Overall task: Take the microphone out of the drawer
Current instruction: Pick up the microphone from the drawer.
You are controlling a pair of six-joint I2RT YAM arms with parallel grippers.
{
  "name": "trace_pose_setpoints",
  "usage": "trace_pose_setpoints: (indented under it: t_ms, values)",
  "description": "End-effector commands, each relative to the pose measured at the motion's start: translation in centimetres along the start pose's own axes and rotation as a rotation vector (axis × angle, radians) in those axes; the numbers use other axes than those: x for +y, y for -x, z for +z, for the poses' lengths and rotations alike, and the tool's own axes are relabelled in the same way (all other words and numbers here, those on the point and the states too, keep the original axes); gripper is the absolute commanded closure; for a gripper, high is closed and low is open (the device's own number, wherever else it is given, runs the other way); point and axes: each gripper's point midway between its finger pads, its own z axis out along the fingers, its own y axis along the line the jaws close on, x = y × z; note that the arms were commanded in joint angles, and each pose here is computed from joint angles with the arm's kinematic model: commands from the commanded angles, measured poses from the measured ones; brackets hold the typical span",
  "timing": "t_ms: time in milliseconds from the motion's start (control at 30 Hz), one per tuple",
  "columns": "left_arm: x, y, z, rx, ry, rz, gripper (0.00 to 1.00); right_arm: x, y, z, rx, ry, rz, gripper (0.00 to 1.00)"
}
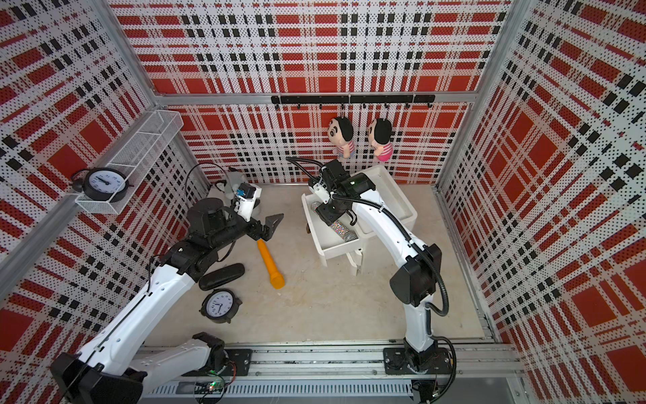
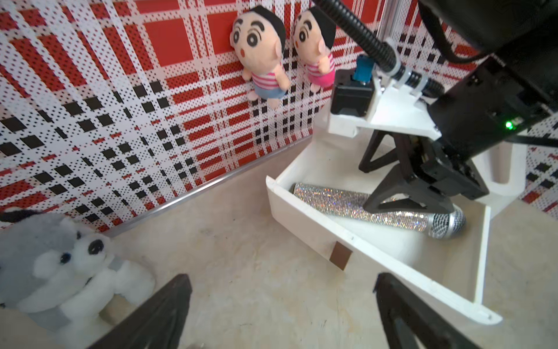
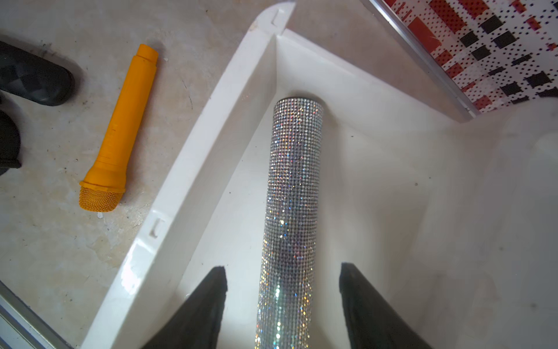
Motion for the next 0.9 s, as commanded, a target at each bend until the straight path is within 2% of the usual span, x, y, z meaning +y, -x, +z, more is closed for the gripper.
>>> trace_pose_setpoints:
  t_ms: [0,133,267,367,500,633,800,867]
  values:
    - [0.0,-1.2,0.5,0.104,0.029,0.01,0.02,0.6,-0.6,0.6,0.041,0.009,-0.037,0.34]
    - [0.7,-3.4,1.1,0.248,0.076,-0.146,0.02,0.6,-1.1,1.3,0.066,0.01,-0.045,0.32]
    - [-0.4,-5.8,1.4,0.405,0.046,-0.3,0.02,0.6,-1.3,1.5,0.073,0.013,-0.054,0.31]
    - [-0.5,-7.3,1.1,0.483,0.073,-0.392,0.02,0.7,-1.4,1.7,0.079,0.018,-0.061,0.31]
    - [1.8,-8.8,0.4,0.565,0.241,-0.45,0.02,0.7,-1.6,2.4,0.099,0.02,-0.069,0.3]
    - [3.5,-9.1,0.1,0.568,0.338,-0.526,0.02,0.6,-1.9,3.0,0.127,-0.001,-0.08,0.29]
    - [4.3,-10.3,0.3,0.542,0.243,-0.704,0.02,0.0,-1.9,3.4,0.144,-0.046,-0.083,0.29]
    - [6.1,-11.0,-0.2,0.517,0.279,-0.759,0.02,-0.1,-1.7,3.3,0.138,-0.052,-0.083,0.28]
